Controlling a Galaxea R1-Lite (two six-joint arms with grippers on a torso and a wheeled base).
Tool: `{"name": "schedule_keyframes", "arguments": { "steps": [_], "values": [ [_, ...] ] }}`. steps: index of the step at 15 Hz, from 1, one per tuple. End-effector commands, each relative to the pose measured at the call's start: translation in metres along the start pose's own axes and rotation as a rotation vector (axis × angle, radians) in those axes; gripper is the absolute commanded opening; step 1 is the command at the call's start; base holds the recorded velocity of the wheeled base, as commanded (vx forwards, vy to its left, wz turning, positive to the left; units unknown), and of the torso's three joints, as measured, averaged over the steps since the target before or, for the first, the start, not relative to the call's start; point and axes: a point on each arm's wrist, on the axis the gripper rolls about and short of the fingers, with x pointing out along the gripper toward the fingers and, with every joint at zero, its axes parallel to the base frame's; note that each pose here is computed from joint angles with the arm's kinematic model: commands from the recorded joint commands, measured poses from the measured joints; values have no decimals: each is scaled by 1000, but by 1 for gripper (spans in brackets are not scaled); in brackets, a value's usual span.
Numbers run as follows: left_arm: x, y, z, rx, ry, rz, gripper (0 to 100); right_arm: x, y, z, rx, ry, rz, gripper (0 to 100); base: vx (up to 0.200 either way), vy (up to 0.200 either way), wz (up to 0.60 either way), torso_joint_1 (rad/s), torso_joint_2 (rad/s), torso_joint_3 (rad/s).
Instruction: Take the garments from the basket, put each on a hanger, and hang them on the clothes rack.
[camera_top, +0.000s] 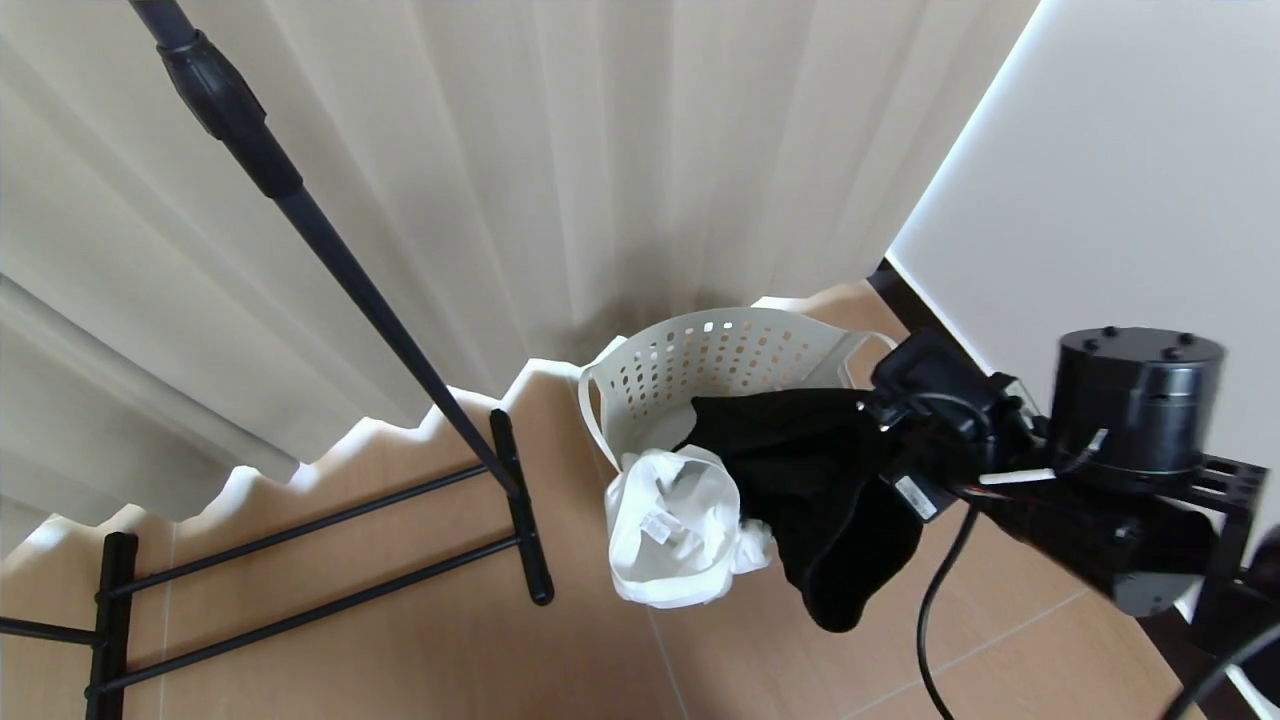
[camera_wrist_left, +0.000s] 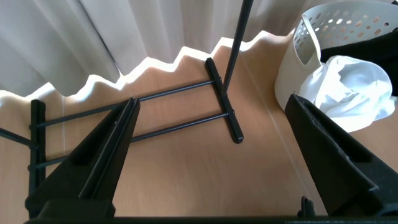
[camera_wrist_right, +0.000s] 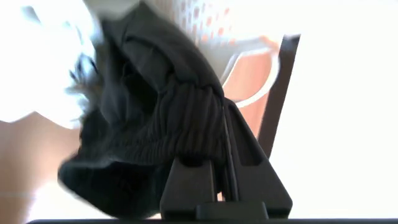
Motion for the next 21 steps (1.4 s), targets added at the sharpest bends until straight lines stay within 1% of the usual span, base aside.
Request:
{"name": "schedule_keyframes", "arguments": {
  "steps": [1, 3, 6, 7, 9, 16, 21],
  "values": [
    [0, 0, 0, 0, 0, 1, 100, -84, -26, 14, 196, -227, 6, 0, 0, 0, 0, 0, 0, 0],
    [0, 0, 0, 4, 0, -1, 100, -110, -40, 13, 264, -305, -7, 0, 0, 0, 0, 0, 0, 0],
    [0, 0, 0, 0, -1, 4, 100, -111, -39, 11, 257, -299, 6, 0, 0, 0, 0, 0, 0, 0],
    [0, 0, 0, 3, 1, -1, 100, -113, -42, 15, 266, -322, 5, 0, 0, 0, 0, 0, 0, 0],
    [0, 0, 0, 3, 0, -1, 100, -114, -45, 18, 270, -336, 4, 0, 0, 0, 0, 0, 0, 0],
    [0, 0, 0, 1, 1, -2, 100, -113, -45, 19, 271, -335, -3, 0, 0, 0, 0, 0, 0, 0],
    [0, 0, 0, 0, 1, -2, 100, -114, -46, 19, 274, -339, -8, 0, 0, 0, 0, 1, 3, 146]
  ]
}}
